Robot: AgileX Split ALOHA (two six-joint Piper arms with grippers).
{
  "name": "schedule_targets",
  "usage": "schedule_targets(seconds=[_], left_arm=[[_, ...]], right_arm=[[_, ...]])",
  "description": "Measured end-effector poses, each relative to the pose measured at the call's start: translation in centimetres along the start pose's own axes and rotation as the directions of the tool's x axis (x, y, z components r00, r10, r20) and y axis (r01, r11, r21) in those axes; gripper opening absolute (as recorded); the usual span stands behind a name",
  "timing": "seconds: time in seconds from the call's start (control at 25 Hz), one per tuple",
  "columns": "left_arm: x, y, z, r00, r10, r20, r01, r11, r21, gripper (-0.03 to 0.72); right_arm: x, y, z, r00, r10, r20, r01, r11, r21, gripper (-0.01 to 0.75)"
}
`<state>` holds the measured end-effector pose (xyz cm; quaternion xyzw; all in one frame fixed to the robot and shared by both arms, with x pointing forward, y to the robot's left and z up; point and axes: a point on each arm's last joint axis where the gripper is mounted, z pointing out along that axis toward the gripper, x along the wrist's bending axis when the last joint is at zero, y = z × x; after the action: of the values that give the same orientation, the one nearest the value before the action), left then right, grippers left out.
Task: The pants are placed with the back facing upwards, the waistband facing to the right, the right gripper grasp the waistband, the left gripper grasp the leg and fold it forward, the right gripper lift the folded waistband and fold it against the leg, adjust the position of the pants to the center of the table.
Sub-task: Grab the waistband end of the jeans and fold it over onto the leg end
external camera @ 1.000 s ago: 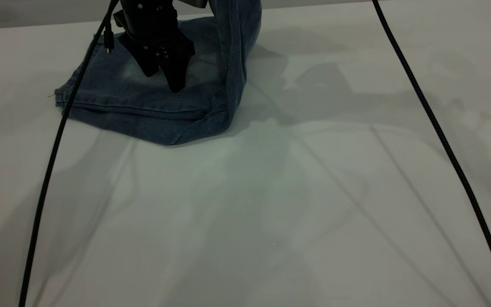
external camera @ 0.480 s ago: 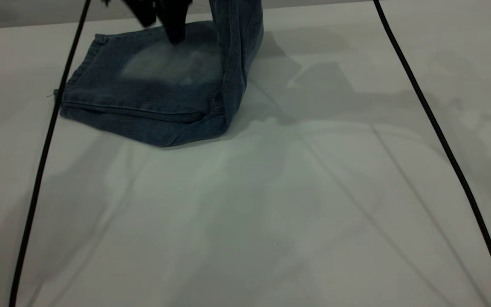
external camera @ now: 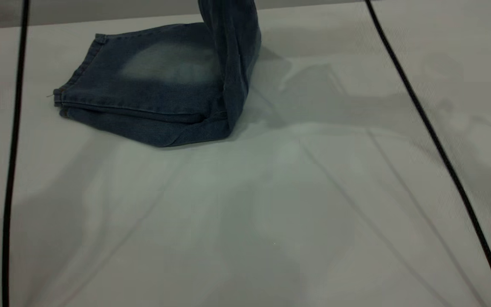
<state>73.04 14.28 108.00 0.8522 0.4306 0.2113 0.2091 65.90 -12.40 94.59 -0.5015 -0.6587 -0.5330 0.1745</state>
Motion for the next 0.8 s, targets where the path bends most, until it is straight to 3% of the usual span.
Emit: schedule_targets(seconds=[0.28,0.8], left_arm=[[-0.2,1.5,-5.5,0.999,-0.02,0.035,0.024,0.991,-0.128,0.551],[-1.4,2.0,-6.3,0.984,-0.047,0.171,0.078,0.98,-0.181,0.551]], right_arm=[[2.0,-1.3,3.3,0.999,-0.039,0.036,0.039,0.999,-0.008,0.078],[4.7,-3.1,6.8,0.99,-0.122,0.076,0.125,0.992,-0.029,0.078]])
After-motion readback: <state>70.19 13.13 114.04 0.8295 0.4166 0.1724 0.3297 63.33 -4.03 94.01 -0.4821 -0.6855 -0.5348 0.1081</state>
